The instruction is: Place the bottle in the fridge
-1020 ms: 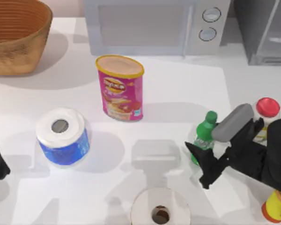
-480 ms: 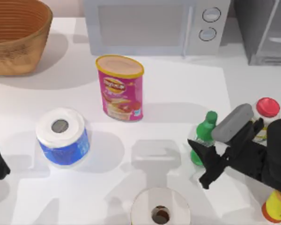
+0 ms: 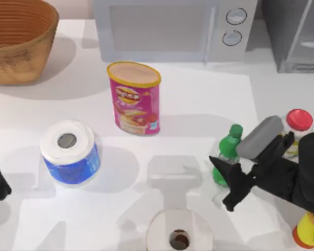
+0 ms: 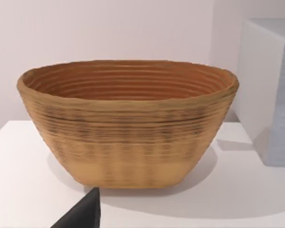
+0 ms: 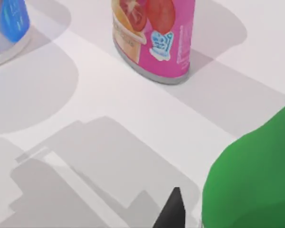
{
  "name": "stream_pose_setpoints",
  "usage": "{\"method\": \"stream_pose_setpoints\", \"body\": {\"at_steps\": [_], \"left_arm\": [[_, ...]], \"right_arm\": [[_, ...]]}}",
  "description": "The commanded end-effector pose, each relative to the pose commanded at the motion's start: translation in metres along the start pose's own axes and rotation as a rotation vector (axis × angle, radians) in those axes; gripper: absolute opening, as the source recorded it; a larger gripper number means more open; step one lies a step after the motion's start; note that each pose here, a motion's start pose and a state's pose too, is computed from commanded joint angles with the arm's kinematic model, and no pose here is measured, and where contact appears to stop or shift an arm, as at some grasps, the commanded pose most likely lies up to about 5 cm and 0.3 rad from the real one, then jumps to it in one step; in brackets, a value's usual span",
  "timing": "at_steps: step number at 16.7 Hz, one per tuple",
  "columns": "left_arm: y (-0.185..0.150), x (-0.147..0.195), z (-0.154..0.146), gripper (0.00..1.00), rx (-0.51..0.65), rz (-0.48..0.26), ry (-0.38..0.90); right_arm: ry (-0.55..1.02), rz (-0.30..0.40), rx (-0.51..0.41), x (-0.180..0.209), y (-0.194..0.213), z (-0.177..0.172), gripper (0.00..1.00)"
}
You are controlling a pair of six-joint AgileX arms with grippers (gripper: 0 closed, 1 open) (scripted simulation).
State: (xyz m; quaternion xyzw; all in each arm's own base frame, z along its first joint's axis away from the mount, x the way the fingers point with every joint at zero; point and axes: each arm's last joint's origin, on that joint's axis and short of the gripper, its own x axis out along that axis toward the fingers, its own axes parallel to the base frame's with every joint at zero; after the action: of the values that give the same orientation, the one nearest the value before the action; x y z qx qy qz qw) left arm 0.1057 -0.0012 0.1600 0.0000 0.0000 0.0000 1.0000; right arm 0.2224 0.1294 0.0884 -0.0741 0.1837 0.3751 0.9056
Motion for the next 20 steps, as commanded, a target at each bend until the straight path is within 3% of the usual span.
{"method": "stream_pose_setpoints", "body": {"at_steps": [6, 14, 20], "left_arm": [[0.000, 0.000, 0.000, 1.00, 0.000, 0.000, 0.000], [0.000, 0.000, 0.000, 1.00, 0.000, 0.000, 0.000], [0.000, 0.000, 0.000, 1.00, 0.000, 0.000, 0.000]], "right_arm": [[-0.035, 0.050, -0.012, -0.025, -0.014, 0.017, 0.01], [-0.016, -0.011, -0.011, -0.078, -0.066, 0.023, 0.01], [0.005, -0.008, 0.005, -0.083, -0.070, 0.017, 0.01]]}}
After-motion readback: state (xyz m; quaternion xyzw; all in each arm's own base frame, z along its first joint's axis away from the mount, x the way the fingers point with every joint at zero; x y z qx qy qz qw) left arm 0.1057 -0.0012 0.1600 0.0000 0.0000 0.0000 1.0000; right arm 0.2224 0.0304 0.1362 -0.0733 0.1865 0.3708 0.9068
